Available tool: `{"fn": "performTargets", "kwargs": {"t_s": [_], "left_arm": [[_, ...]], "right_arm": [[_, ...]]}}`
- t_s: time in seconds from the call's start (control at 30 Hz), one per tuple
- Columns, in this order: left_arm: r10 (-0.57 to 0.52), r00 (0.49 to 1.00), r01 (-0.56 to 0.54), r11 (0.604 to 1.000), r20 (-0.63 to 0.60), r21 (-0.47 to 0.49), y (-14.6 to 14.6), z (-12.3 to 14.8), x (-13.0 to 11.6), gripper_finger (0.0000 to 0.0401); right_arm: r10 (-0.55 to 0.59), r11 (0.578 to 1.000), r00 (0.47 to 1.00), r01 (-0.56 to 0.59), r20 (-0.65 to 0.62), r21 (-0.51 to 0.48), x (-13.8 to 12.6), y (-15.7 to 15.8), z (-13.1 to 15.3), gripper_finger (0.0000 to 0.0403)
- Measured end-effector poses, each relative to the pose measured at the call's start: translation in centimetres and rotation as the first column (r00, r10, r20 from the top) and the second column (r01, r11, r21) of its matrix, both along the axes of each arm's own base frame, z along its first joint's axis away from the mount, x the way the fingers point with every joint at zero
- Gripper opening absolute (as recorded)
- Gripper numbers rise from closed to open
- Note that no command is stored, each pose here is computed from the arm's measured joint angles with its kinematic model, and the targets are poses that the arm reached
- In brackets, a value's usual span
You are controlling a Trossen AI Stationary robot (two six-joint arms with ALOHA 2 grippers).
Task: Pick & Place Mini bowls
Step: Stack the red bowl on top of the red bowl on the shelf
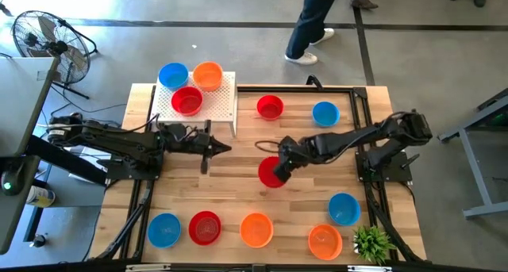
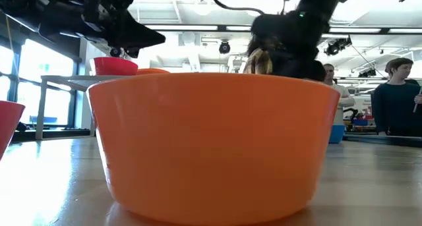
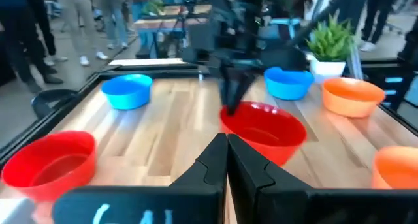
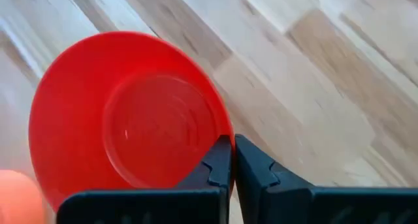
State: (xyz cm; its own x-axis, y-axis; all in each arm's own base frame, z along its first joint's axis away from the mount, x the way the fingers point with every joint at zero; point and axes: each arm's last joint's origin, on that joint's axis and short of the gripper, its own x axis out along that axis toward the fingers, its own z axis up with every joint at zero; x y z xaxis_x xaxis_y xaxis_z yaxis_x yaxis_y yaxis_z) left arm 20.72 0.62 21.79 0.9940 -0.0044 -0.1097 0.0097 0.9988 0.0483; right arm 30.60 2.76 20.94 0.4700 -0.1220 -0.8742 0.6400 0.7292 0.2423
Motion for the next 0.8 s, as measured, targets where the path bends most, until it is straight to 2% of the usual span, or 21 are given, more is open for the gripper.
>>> {"fn": "performTargets", "kwargs": {"t_s": [0.27,0.53,0.63,0.73,0.8], "left_arm": [[-0.015,0.987,0.03,0.995,-0.159,0.093,-2.2,1.0,0.6,0.0003],[0.002,0.936,0.068,0.98,-0.351,0.188,-4.3,1.9,1.6,0.0005],[0.0,0.915,0.091,0.974,-0.403,0.206,-4.9,2.7,2.6,0.0023],[0.019,0.859,0.114,0.967,-0.511,0.226,-5.3,2.4,3.8,0.0056],[0.022,0.839,0.129,0.962,-0.544,0.239,-5.6,2.8,4.6,0.008]], "right_arm": [[0.008,1.0,1.0,-0.008,-0.001,-0.01,1.9,-2.6,1.0,0.0002],[0.063,0.997,0.998,-0.064,-0.015,-0.038,4.4,-4.1,1.6,0.0002],[0.098,0.993,0.995,-0.1,-0.028,-0.056,5.5,-4.1,1.5,0.0002],[0.135,0.989,0.99,-0.137,-0.03,-0.057,6.6,-4.2,1.3,0.0002],[0.151,0.987,0.988,-0.153,-0.033,-0.052,7.2,-4.3,1.0,0.0002]]}}
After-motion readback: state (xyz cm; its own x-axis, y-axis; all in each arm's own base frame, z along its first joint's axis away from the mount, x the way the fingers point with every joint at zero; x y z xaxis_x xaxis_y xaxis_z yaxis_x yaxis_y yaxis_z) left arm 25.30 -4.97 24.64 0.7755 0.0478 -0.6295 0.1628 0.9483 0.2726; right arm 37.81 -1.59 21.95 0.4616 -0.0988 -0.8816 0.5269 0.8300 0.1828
